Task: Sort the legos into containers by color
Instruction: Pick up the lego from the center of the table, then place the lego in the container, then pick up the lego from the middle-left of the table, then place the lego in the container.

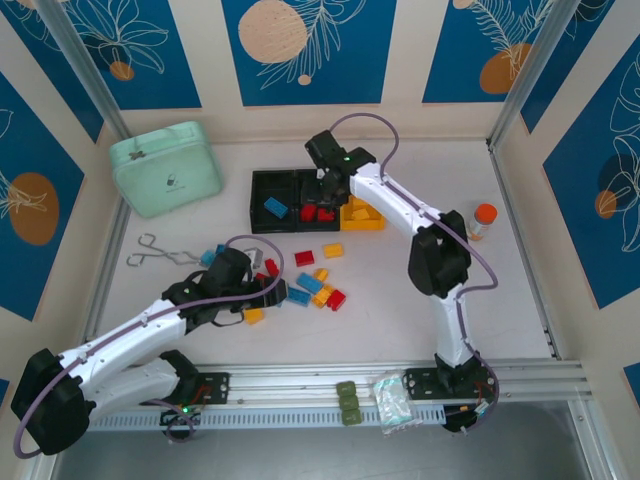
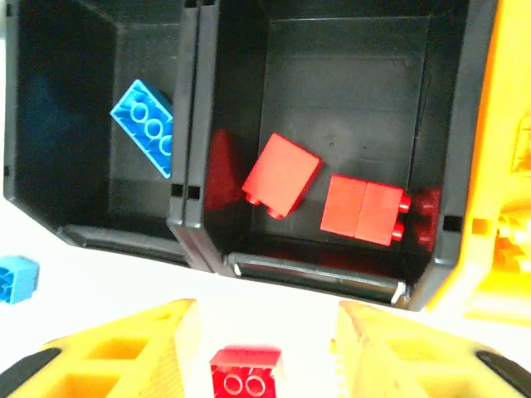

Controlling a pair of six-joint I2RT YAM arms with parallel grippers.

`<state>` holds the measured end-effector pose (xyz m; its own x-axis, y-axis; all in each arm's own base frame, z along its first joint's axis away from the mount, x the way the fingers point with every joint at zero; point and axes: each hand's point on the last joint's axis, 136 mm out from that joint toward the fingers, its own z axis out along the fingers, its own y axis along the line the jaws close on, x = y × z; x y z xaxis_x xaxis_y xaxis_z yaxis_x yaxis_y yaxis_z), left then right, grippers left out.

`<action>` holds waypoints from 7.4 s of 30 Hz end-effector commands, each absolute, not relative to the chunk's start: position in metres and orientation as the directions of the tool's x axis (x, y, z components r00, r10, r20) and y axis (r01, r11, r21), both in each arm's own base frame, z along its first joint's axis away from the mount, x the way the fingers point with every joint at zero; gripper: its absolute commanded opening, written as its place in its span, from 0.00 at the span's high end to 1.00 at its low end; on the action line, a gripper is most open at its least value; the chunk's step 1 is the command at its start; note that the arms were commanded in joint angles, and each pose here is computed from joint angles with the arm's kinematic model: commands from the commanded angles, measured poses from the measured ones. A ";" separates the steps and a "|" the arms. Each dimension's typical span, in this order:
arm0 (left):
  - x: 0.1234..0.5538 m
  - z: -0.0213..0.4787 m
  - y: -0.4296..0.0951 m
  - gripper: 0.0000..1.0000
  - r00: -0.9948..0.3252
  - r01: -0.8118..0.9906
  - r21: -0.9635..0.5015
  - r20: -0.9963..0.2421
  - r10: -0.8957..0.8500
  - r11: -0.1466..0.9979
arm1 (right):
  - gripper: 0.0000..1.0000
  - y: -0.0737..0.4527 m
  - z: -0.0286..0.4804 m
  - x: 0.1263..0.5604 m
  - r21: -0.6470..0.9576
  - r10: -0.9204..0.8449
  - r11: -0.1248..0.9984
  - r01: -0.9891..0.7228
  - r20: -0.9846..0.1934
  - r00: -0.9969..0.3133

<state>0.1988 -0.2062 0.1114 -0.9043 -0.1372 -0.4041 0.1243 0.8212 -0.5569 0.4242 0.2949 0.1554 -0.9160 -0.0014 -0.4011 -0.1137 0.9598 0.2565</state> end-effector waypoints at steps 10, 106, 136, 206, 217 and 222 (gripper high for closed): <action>0.198 0.113 -0.214 0.34 -0.911 0.136 -0.574 -0.393 -0.126 0.807 | 0.42 0.266 0.160 0.366 0.257 -0.046 0.950 -0.176 -0.443 -0.895; 0.203 0.101 -0.259 0.34 -0.931 0.182 -0.616 -0.360 -0.068 0.767 | 0.42 0.179 0.091 0.519 0.154 0.214 0.973 0.172 -0.322 -0.922; 0.189 0.106 -0.205 0.34 -0.915 0.062 -0.503 -0.374 -0.152 0.862 | 0.41 0.196 0.187 0.437 0.260 0.148 0.965 0.020 -0.483 -0.863; 0.242 0.116 -0.218 0.60 -0.899 0.049 -0.289 -0.430 -0.084 0.956 | 0.35 0.222 0.136 0.208 0.570 0.076 0.800 -0.186 -0.405 -0.911; 0.317 0.146 -0.311 0.58 -0.876 0.228 -0.302 -0.478 0.059 0.926 | 0.35 0.140 0.118 0.196 0.560 0.339 0.824 0.088 -0.363 -0.868; 0.347 0.154 -0.347 0.58 -0.863 0.284 -0.296 -0.493 0.109 0.912 | 0.34 0.127 0.116 0.190 0.575 0.387 0.808 0.127 -0.356 -0.851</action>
<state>0.3424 -0.3293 0.1500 -0.8702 0.0364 -0.4914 0.2125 0.9275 -0.3076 0.1985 0.1360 0.1256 -0.8470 0.3592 -0.3918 0.0727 0.8084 0.5841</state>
